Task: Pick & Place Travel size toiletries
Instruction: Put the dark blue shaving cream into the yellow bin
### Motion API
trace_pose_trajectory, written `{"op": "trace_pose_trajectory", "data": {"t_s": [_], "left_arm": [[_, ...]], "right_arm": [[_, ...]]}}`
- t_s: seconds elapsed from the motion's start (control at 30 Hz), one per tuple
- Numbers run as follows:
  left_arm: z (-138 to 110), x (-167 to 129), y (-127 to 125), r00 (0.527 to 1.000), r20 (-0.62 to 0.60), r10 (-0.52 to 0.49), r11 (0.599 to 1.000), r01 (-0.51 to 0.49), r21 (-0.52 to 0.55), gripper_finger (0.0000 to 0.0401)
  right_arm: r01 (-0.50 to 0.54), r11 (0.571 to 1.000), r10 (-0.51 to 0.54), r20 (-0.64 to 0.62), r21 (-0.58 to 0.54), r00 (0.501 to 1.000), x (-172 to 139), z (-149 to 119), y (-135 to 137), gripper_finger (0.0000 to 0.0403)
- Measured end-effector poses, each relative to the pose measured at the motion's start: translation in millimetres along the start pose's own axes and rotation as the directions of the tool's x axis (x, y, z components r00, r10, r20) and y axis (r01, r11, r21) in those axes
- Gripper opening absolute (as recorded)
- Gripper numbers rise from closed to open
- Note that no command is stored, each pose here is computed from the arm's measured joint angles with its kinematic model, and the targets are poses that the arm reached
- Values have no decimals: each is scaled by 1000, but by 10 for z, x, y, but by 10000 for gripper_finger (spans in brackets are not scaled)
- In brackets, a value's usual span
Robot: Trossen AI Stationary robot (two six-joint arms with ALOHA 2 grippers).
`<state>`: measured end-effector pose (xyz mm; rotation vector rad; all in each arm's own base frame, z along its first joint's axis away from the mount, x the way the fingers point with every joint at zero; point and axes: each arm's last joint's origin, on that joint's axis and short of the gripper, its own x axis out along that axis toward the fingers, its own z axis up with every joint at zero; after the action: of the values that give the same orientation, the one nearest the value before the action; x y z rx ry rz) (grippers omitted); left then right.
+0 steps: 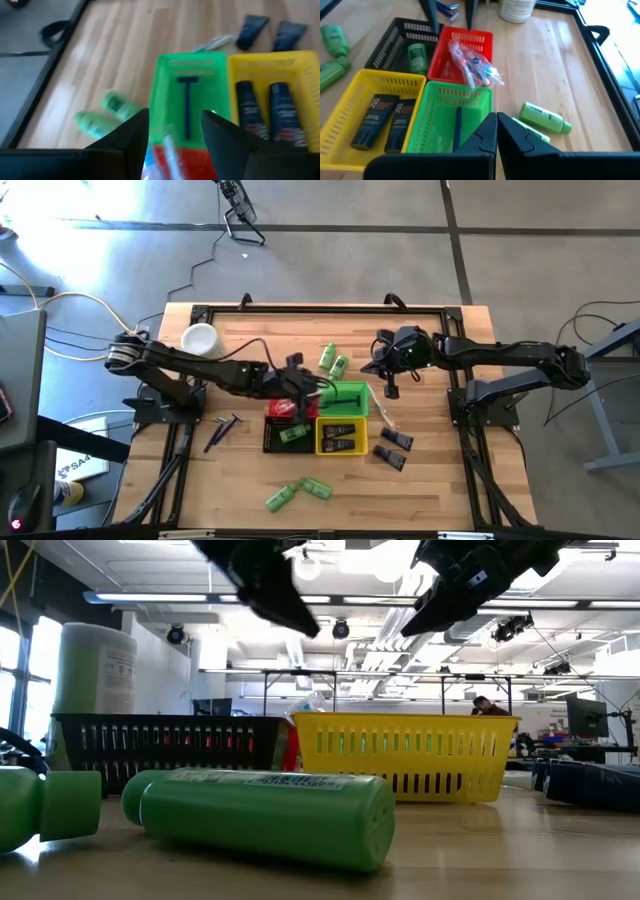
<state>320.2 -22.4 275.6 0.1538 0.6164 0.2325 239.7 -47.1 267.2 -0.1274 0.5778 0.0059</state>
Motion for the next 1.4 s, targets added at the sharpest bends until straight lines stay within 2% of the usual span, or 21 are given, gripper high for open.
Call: {"op": "trace_pose_trajectory", "data": {"t_s": [0.17, 0.33, 0.5, 0.7, 0.97, 1.1, 1.2, 1.4], "left_arm": [[-299, -161, 150, 999, 33, 34, 998, -32, -52, 175], [-633, -407, 266, 987, 150, 51, 994, -36, -102, 175], [-886, -733, 345, 972, 234, 23, 996, -2, -94, 175], [-1166, -1075, 436, 935, 354, 27, 995, 9, -100, 175], [-1602, -1302, 489, 891, 453, 46, 991, 17, -134, 175], [-1722, -1354, 500, 864, 501, 56, 987, 27, -157, 175], [-1768, -1376, 505, 854, 517, 60, 986, 29, -162, 175], [-1802, -1374, 503, 865, 498, 55, 992, 7, -123, 175]], "right_arm": [[65, 997, -64, -19, 40, 998, -1, -8, -20, 2], [102, 994, -101, -27, 45, 994, -2, -10, -31, 2], [122, 987, -118, -35, 102, 992, -2, -15, -35, 2], [122, 976, -116, -41, 182, 992, -2, -20, -33, 2], [124, 974, -118, -40, 189, 992, -3, -19, -34, 2], [142, 971, -136, -45, 192, 990, -3, -21, -38, 2], [144, 959, -133, -62, 245, 989, -3, -37, -33, 2], [178, 897, -119, -167, 404, 979, -27, -117, 71, 2]]}}
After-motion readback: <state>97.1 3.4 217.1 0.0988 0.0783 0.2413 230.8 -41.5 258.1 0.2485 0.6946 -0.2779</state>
